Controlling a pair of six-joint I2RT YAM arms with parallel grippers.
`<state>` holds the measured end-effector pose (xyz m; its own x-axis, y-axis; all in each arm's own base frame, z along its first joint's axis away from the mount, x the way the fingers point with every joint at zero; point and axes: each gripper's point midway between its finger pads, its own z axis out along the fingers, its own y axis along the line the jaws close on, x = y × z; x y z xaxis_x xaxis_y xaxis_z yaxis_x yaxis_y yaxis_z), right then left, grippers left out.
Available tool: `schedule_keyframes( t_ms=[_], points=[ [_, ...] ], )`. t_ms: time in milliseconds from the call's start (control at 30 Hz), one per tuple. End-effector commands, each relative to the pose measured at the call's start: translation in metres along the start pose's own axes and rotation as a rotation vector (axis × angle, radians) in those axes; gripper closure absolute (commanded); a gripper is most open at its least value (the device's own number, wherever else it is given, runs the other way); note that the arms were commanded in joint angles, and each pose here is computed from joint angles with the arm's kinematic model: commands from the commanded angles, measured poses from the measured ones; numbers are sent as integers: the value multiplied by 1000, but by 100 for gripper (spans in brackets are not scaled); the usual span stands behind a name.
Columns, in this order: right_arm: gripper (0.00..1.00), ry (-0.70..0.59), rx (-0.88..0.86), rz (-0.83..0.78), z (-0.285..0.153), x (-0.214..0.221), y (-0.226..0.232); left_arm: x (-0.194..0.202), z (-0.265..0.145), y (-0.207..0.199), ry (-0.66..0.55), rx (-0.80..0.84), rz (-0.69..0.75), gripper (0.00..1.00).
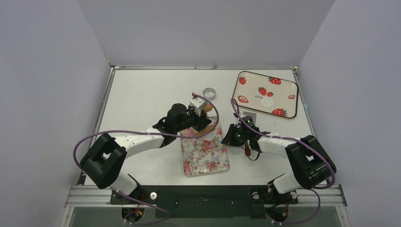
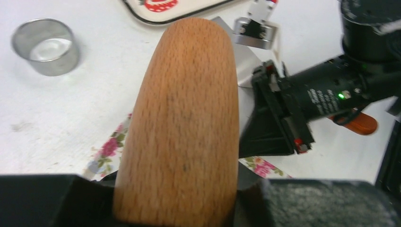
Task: Roll out the dumpling wrappers from the dough
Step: Place the spatula at the center of the board.
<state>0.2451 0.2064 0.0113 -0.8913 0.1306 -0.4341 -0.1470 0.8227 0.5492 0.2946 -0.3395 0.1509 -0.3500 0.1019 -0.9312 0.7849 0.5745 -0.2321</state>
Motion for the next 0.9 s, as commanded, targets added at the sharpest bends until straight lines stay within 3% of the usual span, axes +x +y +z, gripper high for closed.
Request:
schedule_keyframes(
  t_ms=[0,367,700,867],
  points=[
    [100,67,170,-2,1,25,-34,-46,2,27,-125,-135,34,100],
    [100,8,224,-8,-5,19,-25,-40,0,61,-297,-270,17,100],
    [100,14,205,-7,-8,28,-24,-16,13,45,-248,-274,-61,100],
    [100,7,201,0,-9,29,-24,24,9,59,-170,-372,-35,100]
  ],
)
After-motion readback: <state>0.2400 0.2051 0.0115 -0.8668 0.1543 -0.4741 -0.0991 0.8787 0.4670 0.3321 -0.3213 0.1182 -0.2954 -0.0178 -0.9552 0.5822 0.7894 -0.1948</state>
